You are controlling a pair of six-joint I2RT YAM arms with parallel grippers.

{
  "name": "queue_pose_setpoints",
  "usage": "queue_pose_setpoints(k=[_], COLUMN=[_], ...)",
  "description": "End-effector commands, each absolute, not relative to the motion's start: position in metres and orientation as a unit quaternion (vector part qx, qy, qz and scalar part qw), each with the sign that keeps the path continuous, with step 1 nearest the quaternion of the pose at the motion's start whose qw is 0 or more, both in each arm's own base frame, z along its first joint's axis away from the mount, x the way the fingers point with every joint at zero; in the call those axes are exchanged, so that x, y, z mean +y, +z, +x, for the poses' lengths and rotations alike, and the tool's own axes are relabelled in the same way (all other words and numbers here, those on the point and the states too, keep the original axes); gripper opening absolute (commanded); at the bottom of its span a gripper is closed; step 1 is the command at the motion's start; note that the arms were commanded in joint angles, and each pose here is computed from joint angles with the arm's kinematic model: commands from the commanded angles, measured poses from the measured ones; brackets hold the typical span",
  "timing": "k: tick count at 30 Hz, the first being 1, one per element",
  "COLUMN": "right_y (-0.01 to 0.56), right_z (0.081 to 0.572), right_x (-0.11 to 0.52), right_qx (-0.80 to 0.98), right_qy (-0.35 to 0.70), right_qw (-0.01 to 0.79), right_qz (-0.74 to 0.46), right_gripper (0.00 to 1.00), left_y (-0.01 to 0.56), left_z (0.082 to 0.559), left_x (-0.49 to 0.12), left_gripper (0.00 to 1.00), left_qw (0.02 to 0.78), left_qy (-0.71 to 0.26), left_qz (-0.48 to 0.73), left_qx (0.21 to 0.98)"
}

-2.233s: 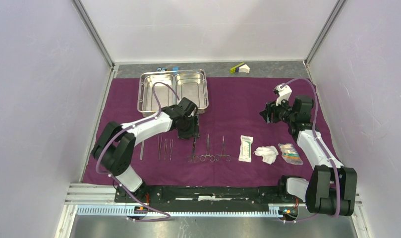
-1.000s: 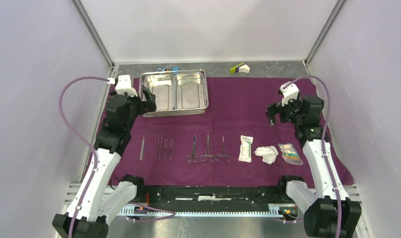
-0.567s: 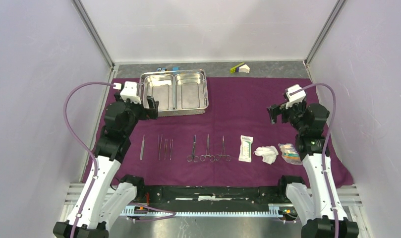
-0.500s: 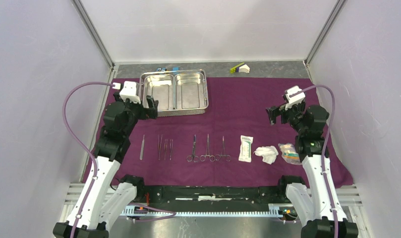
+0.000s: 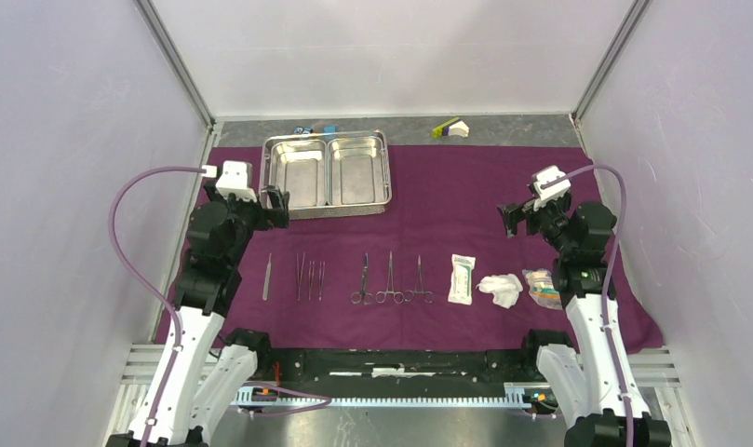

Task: Open and lay out the surgical kit
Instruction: Reset both arms

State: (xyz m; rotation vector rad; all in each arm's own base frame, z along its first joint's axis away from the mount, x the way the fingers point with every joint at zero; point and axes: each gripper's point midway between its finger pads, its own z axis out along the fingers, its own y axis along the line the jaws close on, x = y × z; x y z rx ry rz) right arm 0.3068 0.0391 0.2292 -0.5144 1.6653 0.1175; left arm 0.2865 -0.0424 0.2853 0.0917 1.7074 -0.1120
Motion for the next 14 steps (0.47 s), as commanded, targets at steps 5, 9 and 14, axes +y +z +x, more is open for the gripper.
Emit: queue_pose_setpoints(k=[5, 9, 14], right_y=[0.2409, 0.2399, 0.2398], right_z=[0.3074, 0.3077, 0.3075], right_x=[0.0371, 0.0366, 0.0367], right_qx=[0.712, 0.713, 0.713], right_qy=[0.035, 0.034, 0.034], right_qw=[0.661, 0.66, 0.66], right_qz=[-0.236, -0.235, -0.235], right_gripper=[0.98, 0.98, 0.98], left_y=[0.2902, 0.2898, 0.2891], left_z=[0.2893, 0.2887, 0.2888], left_x=[-0.0411, -0.0415, -0.0426], left_gripper=[1.0, 1.0, 1.0], left_qw=[0.663, 0.662, 0.661], left_qy=[-0.049, -0.051, -0.054], left_qz=[0.039, 0.039, 0.04], left_qx=[0.746, 0.747, 0.748])
